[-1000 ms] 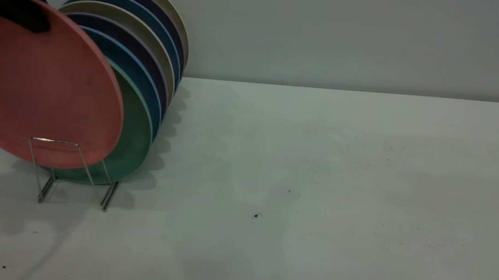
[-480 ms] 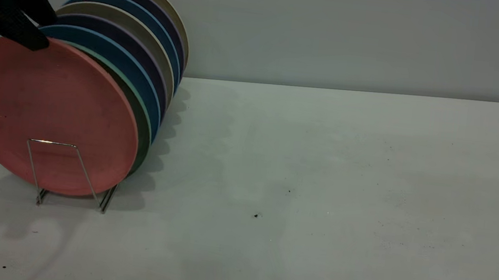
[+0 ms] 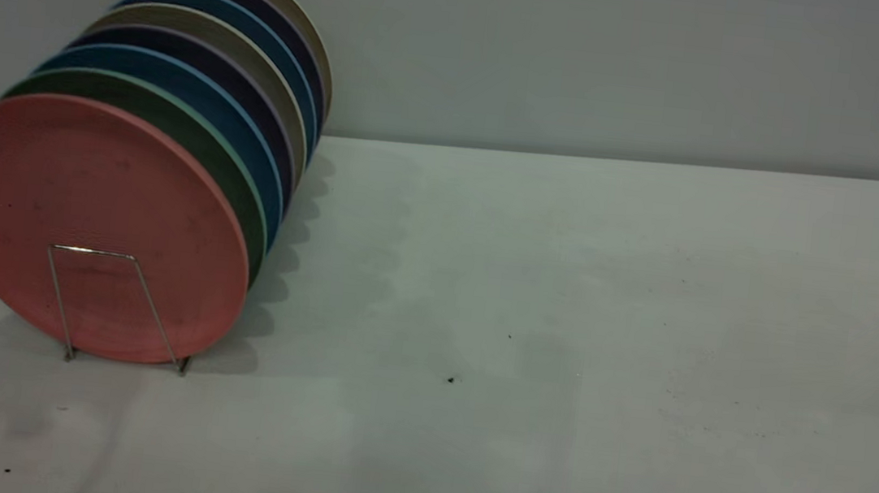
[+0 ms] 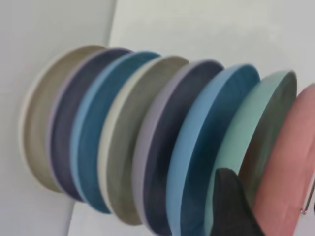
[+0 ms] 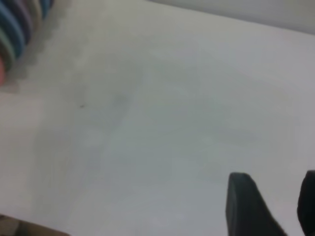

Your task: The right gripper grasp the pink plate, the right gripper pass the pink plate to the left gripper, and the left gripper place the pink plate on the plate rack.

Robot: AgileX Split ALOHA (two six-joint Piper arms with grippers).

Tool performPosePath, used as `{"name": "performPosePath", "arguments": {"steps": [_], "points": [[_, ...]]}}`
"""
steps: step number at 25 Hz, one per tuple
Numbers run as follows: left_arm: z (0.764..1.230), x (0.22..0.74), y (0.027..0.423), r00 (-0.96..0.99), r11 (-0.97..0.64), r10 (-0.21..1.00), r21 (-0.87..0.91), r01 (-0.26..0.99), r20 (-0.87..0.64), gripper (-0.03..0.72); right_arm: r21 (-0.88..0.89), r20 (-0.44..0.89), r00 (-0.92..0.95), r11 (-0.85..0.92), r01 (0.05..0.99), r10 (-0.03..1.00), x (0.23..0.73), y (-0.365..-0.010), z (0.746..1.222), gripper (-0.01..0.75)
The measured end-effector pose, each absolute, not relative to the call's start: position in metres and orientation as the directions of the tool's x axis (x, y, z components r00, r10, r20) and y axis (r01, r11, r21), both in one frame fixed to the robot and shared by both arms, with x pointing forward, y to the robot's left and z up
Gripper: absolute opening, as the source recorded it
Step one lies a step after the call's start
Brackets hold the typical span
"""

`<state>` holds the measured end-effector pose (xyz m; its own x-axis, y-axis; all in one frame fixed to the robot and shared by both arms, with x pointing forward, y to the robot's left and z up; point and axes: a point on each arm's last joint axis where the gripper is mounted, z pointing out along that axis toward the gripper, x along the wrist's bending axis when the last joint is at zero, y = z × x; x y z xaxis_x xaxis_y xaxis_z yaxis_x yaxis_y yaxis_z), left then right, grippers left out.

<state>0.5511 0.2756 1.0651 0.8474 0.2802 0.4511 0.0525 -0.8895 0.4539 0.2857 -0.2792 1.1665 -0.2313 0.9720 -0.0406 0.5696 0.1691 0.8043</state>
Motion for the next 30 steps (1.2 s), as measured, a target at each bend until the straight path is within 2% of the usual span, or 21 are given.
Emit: {"name": "performPosePath", "arguments": {"steps": [4,7,9,12,16,20,30], "points": [[1.099,0.529,0.275,0.782,-0.816,0.449,0.555,0.161,0.433,0.441,0.778,-0.051,-0.174,0.148,0.611,0.983,0.268,-0.281,1.128,0.275],[1.121,0.510,0.274,0.699,-0.679,0.638,0.665,0.312,0.324,0.444,0.749,-0.059,-0.129,0.130,0.650,0.990,0.258,-0.284,1.095,0.275],[1.131,0.496,0.274,0.651,-0.592,0.721,0.699,0.401,0.237,0.454,0.720,-0.055,-0.074,0.091,0.688,0.996,0.255,-0.288,1.072,0.282],[1.138,0.475,0.274,0.615,-0.524,0.776,0.687,0.503,0.141,0.491,0.688,-0.022,-0.024,0.032,0.725,0.999,0.256,-0.291,1.051,0.320],[1.141,0.448,0.274,0.598,-0.486,0.801,0.608,0.628,0.023,0.523,0.698,0.011,-0.041,0.021,0.715,0.999,0.264,-0.292,1.037,0.378],[1.141,0.425,0.275,0.545,-0.435,0.834,0.503,0.747,-0.088,0.526,0.702,0.017,-0.062,0.032,0.711,0.998,0.264,-0.293,1.037,0.390],[1.155,0.393,0.285,0.344,-0.273,0.938,0.524,0.807,-0.040,0.526,0.704,0.023,-0.108,0.061,0.708,0.994,0.264,-0.294,1.037,0.390]]}}
